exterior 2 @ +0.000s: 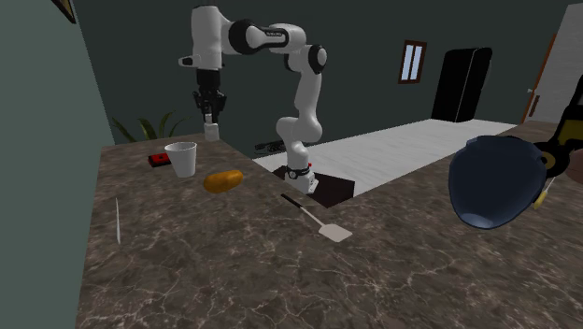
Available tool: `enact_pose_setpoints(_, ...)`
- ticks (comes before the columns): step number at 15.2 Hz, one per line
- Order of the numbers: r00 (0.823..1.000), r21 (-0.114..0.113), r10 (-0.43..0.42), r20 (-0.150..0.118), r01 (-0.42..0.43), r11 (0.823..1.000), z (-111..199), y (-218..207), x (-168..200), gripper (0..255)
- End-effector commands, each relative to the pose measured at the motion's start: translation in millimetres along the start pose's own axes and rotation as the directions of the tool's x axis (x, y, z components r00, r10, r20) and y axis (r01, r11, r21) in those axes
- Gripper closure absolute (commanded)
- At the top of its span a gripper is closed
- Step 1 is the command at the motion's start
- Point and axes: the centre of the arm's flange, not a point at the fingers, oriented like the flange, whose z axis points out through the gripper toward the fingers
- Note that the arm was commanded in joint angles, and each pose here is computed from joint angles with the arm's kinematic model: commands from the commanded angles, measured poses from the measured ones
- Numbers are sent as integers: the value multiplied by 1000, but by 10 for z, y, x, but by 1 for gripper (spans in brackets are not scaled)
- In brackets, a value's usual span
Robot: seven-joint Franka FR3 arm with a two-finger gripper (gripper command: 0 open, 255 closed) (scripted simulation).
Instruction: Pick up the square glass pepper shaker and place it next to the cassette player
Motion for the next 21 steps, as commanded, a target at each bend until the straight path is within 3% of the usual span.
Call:
enact_pose_setpoints(1,1000,0,-2,0,2,1000,-8,273,-102,255)
enact_pose_setpoints(17,1000,0,-2,0,2,1000,55,2334,-664,255)
enact_pose_setpoints(21,1000,0,-2,0,2,1000,265,2324,-676,255)
